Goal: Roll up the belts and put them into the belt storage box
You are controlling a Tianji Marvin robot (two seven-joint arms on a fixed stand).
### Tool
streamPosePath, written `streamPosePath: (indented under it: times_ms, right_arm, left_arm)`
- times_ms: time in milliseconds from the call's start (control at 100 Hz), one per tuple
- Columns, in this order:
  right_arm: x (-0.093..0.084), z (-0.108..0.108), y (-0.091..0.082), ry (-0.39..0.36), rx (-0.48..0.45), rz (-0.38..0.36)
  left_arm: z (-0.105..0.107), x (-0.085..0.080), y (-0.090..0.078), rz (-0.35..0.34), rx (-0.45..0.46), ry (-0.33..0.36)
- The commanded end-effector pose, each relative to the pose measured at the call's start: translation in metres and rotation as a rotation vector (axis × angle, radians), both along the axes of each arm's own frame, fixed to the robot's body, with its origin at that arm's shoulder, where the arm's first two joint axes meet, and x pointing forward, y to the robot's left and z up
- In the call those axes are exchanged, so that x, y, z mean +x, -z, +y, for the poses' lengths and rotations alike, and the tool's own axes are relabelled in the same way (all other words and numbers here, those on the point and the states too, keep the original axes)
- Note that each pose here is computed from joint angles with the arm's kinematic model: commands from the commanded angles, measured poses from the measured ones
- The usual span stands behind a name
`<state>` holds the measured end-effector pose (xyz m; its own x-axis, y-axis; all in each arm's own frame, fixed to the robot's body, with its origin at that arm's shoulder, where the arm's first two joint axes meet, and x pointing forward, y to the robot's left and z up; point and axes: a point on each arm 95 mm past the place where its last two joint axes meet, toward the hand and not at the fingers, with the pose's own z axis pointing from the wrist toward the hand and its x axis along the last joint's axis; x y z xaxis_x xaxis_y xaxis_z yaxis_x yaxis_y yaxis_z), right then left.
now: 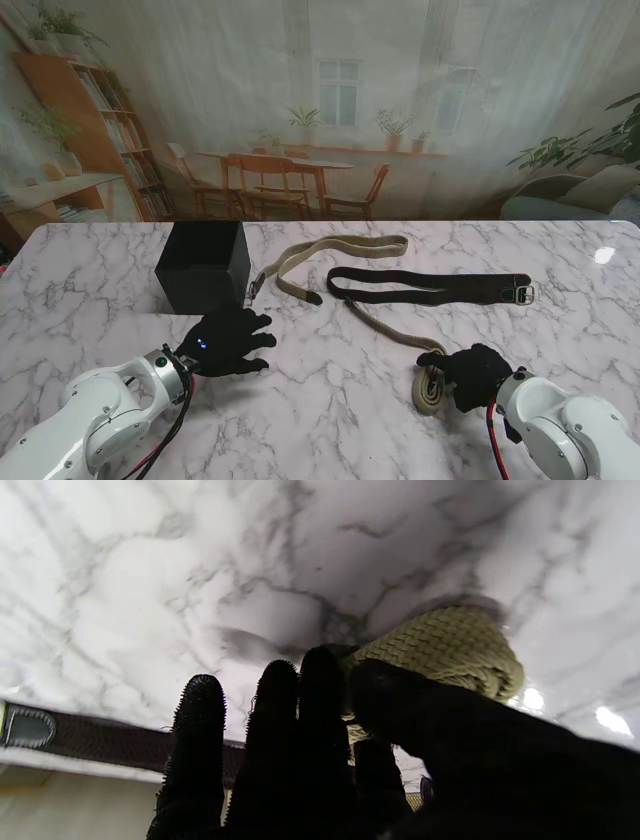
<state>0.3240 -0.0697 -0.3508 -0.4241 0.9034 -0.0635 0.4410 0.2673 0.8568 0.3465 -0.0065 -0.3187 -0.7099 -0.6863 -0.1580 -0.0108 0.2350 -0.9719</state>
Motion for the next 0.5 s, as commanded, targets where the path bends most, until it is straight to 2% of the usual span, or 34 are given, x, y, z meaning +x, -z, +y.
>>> streamPosePath:
  times_ms: [0,130,490]
  right_arm:
    - [-0.0103,-0.0030,0.0179,0.012,0.001,0.049]
    - [-0.0097,-0.0017,0.0208,-0.006,-0.031,-0.007]
    - [-0.0104,0.0022,0.0279,0.022,-0.020,-0.065]
  left_arm:
    - [-0.0014,-0.0007,0.0009,0.011,0.010,0.002]
    - [-0.0014,-0.0006,0.0009,0.011,0.010,0.001]
    - [-0.0014,-0.0005,0.0007,0.010,0.009,0.001]
